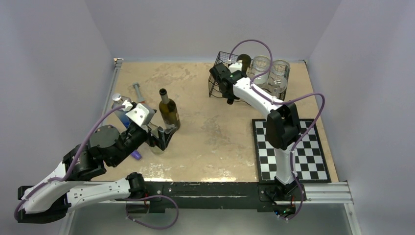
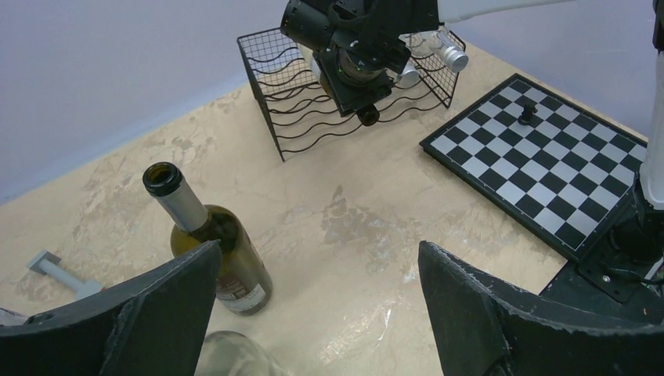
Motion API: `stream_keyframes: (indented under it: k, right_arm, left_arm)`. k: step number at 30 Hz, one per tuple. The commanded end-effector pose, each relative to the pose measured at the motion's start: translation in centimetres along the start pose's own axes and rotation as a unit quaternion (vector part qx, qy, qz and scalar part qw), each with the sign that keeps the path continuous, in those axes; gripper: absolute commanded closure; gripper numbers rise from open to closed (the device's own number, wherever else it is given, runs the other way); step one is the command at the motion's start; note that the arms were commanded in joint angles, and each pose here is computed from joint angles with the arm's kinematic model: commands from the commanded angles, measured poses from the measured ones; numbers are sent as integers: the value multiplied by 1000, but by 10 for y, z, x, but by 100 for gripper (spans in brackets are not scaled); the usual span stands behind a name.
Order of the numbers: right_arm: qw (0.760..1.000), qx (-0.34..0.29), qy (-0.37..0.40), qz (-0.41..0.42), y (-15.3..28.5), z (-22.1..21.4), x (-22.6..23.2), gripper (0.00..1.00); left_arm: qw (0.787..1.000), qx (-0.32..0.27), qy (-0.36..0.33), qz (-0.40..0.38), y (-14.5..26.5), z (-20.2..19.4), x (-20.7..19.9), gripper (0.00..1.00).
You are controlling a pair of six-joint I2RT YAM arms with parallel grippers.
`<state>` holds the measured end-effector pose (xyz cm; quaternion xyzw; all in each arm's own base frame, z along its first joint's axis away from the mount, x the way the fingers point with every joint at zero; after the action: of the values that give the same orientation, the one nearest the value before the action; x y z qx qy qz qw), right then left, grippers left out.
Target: Put the wine bottle on the wine rack
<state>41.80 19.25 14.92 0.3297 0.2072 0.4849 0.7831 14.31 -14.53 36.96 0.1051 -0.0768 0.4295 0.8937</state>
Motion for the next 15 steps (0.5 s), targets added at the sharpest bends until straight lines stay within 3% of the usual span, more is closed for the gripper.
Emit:
stream_keyframes:
  k: [1,11,15]
  right_arm:
    - [997,-61,-44,30,6,44,11,86]
    - [998,-28,-36,41,8,41,6,15]
    - [996,-23,-42,81,31,50,8,6]
  left_arm:
    - [999,-22,22,13,6,16,8,1]
    - [999,-21,26,15,9,12,9,1]
    - [999,-23,28,16,11,12,11,1]
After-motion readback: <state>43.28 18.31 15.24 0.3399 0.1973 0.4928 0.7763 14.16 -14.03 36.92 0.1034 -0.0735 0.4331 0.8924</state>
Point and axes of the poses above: each gripper's point midway between its finger pads, its own y axis back along the fingers, its own x axis along the line the jaws close on, z = x × y, the point moved 2 cm from there along y, back along the fingers, and after that the axes turned 12 degrees about -y, right-handed, at the moved point
